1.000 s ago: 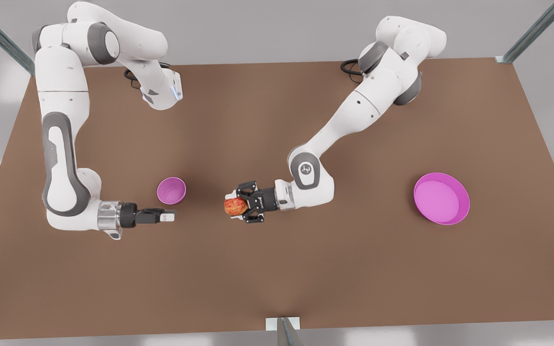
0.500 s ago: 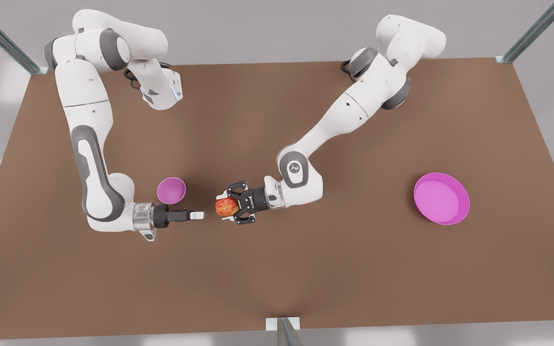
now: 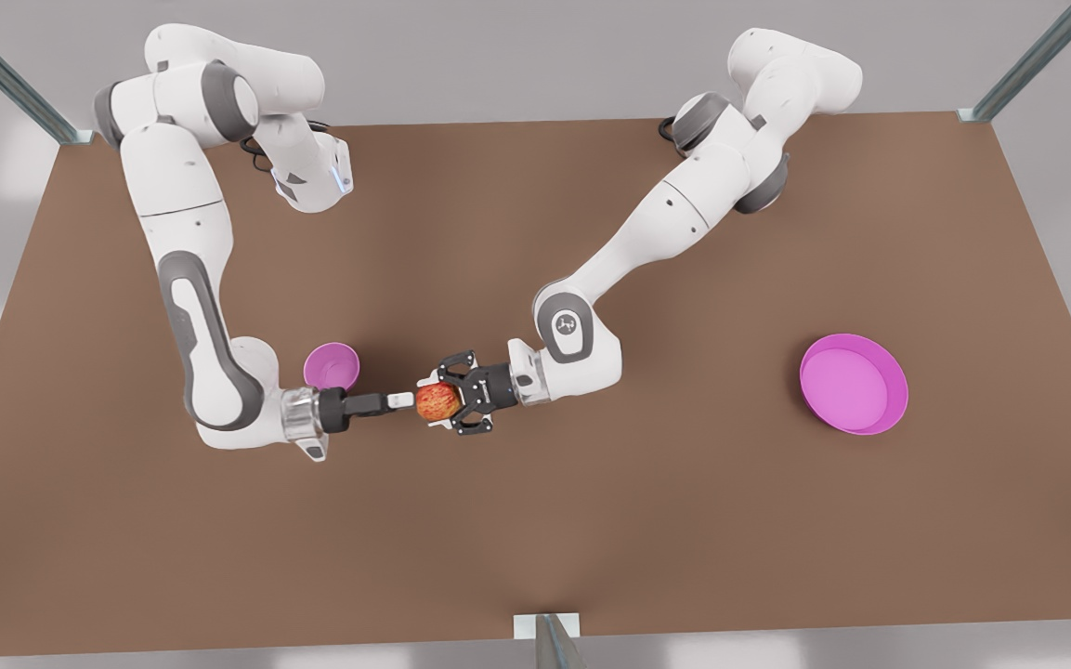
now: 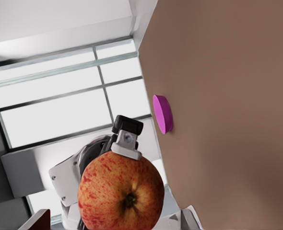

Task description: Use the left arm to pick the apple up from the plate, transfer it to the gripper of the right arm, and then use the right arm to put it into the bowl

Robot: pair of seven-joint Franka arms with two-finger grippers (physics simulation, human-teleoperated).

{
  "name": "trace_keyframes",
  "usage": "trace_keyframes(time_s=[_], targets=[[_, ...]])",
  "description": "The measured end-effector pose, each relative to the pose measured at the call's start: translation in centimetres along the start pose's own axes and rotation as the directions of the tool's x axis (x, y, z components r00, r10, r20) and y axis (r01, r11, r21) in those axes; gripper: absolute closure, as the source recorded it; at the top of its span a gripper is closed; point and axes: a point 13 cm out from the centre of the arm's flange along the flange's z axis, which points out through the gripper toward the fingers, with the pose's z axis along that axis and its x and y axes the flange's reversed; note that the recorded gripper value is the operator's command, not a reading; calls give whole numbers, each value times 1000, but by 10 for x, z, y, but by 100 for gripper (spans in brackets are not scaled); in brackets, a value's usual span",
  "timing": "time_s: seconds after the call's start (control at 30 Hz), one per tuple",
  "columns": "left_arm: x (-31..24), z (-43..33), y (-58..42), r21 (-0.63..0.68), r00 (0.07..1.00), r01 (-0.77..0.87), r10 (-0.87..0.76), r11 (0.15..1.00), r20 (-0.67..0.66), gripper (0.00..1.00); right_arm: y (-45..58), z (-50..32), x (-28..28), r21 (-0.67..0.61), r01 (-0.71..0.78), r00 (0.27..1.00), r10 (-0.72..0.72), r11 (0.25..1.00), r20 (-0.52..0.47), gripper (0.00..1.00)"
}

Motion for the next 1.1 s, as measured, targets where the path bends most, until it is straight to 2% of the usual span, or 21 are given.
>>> trace_keyframes(time_s=[0.43, 0.8, 1.0, 1.1], targets=[[-1, -1, 1, -3, 1000, -22, 22, 1000, 1, 21, -6, 35, 0, 7, 53, 999, -53, 999, -2, 0], [0, -1, 1, -4, 1000, -31, 31, 1000, 1, 21, 4, 47, 6, -43, 87, 996, -88, 995, -12, 0], [0, -1, 2, -4, 999, -34, 34, 999, 1, 20, -1, 48, -1, -40, 104, 995, -103, 994, 10, 0], [0, -1, 2, -5, 999, -36, 36, 999, 0, 20, -2, 47, -4, -34, 113, 993, -112, 993, 21, 17]])
